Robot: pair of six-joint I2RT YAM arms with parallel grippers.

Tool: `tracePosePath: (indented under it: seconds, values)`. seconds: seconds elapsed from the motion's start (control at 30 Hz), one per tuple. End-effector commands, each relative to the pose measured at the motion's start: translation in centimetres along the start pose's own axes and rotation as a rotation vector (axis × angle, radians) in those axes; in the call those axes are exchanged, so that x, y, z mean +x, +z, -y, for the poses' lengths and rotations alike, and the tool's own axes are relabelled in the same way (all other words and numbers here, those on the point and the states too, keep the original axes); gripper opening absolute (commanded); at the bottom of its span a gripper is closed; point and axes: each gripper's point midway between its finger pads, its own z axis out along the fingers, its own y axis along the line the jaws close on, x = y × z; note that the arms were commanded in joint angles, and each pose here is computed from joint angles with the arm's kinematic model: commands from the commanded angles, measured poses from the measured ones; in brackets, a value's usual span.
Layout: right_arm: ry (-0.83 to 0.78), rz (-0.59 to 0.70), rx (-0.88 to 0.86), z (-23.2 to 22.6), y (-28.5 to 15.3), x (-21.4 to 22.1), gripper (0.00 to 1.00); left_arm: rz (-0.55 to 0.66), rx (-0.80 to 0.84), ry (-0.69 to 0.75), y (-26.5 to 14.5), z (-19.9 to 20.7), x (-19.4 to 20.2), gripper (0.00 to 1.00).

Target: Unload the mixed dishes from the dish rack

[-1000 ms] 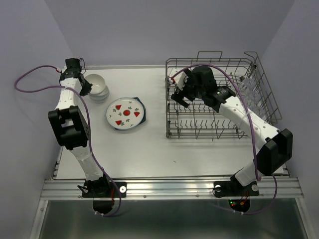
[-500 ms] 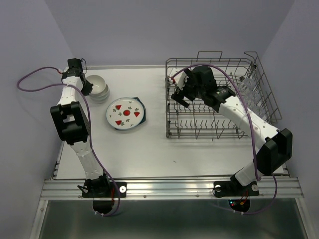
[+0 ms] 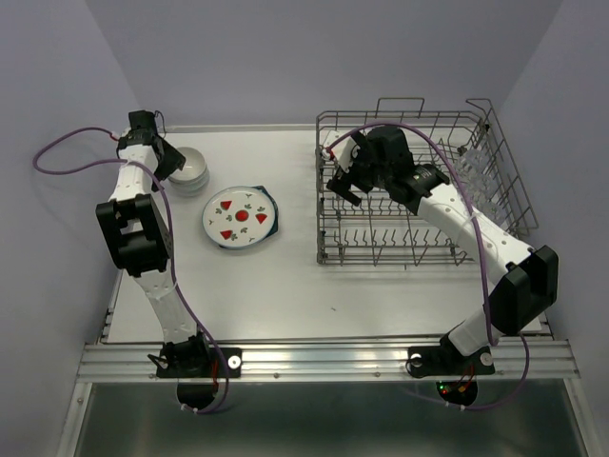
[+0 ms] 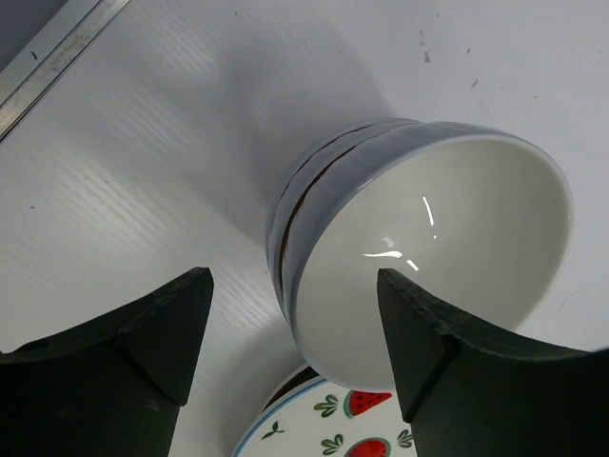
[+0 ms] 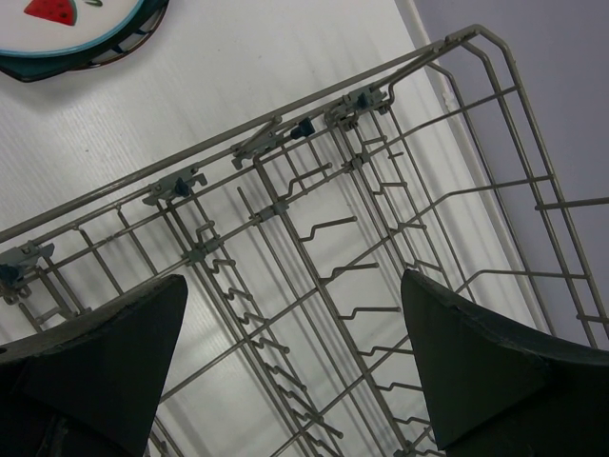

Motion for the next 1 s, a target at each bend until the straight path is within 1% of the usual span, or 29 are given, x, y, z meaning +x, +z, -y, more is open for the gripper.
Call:
tracePosePath:
  seconds: [0.0,0.07,0.1,0.2,0.23,0.3,0.33,0.43,0.47,0.53,0.57,0.63,0.67,0.73,0.77,0.8,0.83,0.87,0.9,0.93,0.97]
  values:
    - [-0.012,0.058,0.056,1.7,-0.4,-1.8,1.00,0.064,0.056,-0.014,-2.8,1.2,-2.7,0.82]
    - [-0.007,0.062,0.062,1.8,-0.5,-2.0,1.00,0.073,0.080,-0.012,-3.7,1.7,-3.1,0.82]
    - [0.005,0.062,0.067,1.9,-0.6,-2.0,1.00,0.079,0.088,-0.010,-4.1,1.9,-3.3,0.85]
    - [0.036,0.081,0.082,2.3,-0.9,-2.7,1.00,0.121,0.130,-0.001,-6.7,3.0,-4.7,0.88]
    - [0.049,0.087,0.090,2.5,-1.0,-3.0,1.00,0.131,0.138,-0.002,-7.8,3.1,-5.0,0.91]
    - [0.097,0.103,0.126,3.2,-1.5,-3.7,1.00,0.158,0.169,0.005,-9.7,3.8,-5.5,0.94]
    - [0.117,0.110,0.146,3.7,-1.7,-4.0,1.00,0.190,0.192,0.002,-11.6,4.1,-6.1,0.98]
    - [0.232,0.122,0.262,5.9,-3.0,-4.9,1.00,0.243,0.239,0.011,-15.0,5.0,-6.5,0.99]
    - [0.296,0.128,0.288,6.2,-3.2,-5.0,1.00,0.277,0.276,0.030,-17.2,6.0,-6.3,0.99]
    - [0.359,0.106,0.371,7.6,-3.9,-4.3,1.00,0.310,0.310,0.064,-19.7,7.2,-5.4,0.99]
    - [0.424,0.106,0.398,7.9,-4.0,-4.1,1.00,0.316,0.342,0.106,-20.9,9.0,-3.7,0.99]
    - [0.516,0.077,0.506,9.8,-5.1,-2.2,1.00,0.320,0.398,0.157,-22.5,11.1,-1.2,0.99]
    - [0.585,0.083,0.518,10.1,-5.4,-1.5,1.00,0.289,0.458,0.210,-23.4,13.0,1.3,0.99]
    - [0.653,0.083,0.554,11.6,-6.6,0.3,1.00,0.245,0.509,0.265,-23.8,14.5,4.1,0.99]
    - [0.663,0.087,0.573,12.1,-7.1,0.4,1.00,0.235,0.519,0.281,-23.9,15.1,5.2,0.99]
    - [0.688,0.067,0.669,13.6,-8.2,1.3,1.00,0.215,0.545,0.323,-24.7,16.2,7.5,0.99]
    - [0.711,0.060,0.717,14.6,-9.0,1.9,1.00,0.210,0.547,0.341,-24.8,16.7,8.5,0.99]
    - [0.771,0.055,0.772,16.4,-10.4,3.4,1.00,0.195,0.546,0.356,-24.7,17.1,9.8,0.99]
    - [0.809,0.052,0.800,17.2,-11.1,4.3,1.00,0.169,0.575,0.395,-25.3,18.0,11.9,0.99]
    - [0.837,0.050,0.830,18.0,-11.8,5.2,1.00,0.151,0.585,0.411,-25.2,18.5,13.2,0.99]
    - [0.881,0.041,0.911,19.6,-13.4,6.9,1.00,0.140,0.594,0.429,-25.3,18.9,14.3,0.99]
